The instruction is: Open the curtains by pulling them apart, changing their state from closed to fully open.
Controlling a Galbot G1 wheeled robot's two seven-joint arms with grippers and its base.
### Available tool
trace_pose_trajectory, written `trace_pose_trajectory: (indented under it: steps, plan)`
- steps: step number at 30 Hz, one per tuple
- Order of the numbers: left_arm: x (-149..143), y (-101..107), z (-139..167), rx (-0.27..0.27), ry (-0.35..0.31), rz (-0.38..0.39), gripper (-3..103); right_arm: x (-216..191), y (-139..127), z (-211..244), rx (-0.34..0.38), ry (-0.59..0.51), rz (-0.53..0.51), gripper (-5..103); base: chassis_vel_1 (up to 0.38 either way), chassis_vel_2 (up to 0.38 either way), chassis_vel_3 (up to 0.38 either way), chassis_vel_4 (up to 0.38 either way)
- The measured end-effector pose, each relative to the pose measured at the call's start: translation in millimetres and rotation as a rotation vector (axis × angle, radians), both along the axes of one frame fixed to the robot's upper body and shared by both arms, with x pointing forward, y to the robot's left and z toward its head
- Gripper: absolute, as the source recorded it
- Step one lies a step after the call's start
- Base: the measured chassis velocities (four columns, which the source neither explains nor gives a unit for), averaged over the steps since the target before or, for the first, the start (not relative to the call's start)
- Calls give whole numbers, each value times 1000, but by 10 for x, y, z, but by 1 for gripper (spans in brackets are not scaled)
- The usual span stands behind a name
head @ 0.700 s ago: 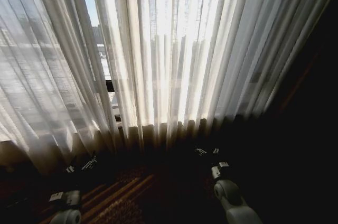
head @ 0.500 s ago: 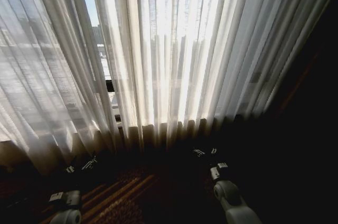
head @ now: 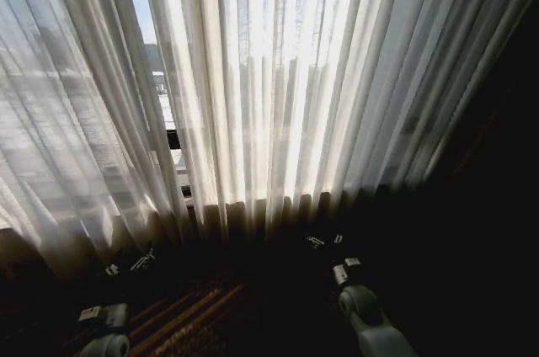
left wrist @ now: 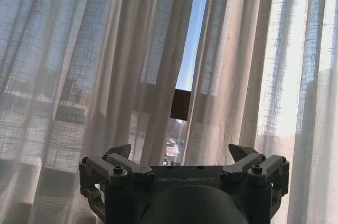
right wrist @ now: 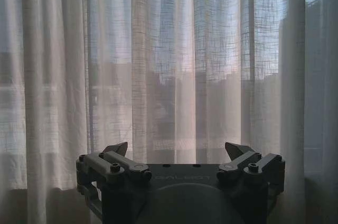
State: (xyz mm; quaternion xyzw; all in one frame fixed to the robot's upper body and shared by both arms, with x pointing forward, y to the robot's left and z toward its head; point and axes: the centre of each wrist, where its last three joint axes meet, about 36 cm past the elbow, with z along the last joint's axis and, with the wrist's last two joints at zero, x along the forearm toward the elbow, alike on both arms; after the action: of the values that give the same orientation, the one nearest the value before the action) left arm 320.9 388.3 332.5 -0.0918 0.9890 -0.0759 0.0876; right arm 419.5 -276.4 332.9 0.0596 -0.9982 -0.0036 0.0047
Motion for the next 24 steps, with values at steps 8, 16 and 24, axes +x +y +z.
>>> trace_pose_trajectory:
  steps: [8,16,24]
  plan:
    - [0,0,0,0,0,0,100,-45,81,-24,-1,5,26,100,-301,321,295,-323]
    - [0,0,0,0,0,0,100,-56,113,-49,-2,6,36,100,-322,373,329,-399]
    - [0,0,0,0,0,0,100,-4,125,-89,8,-34,58,100,-273,349,297,-338]
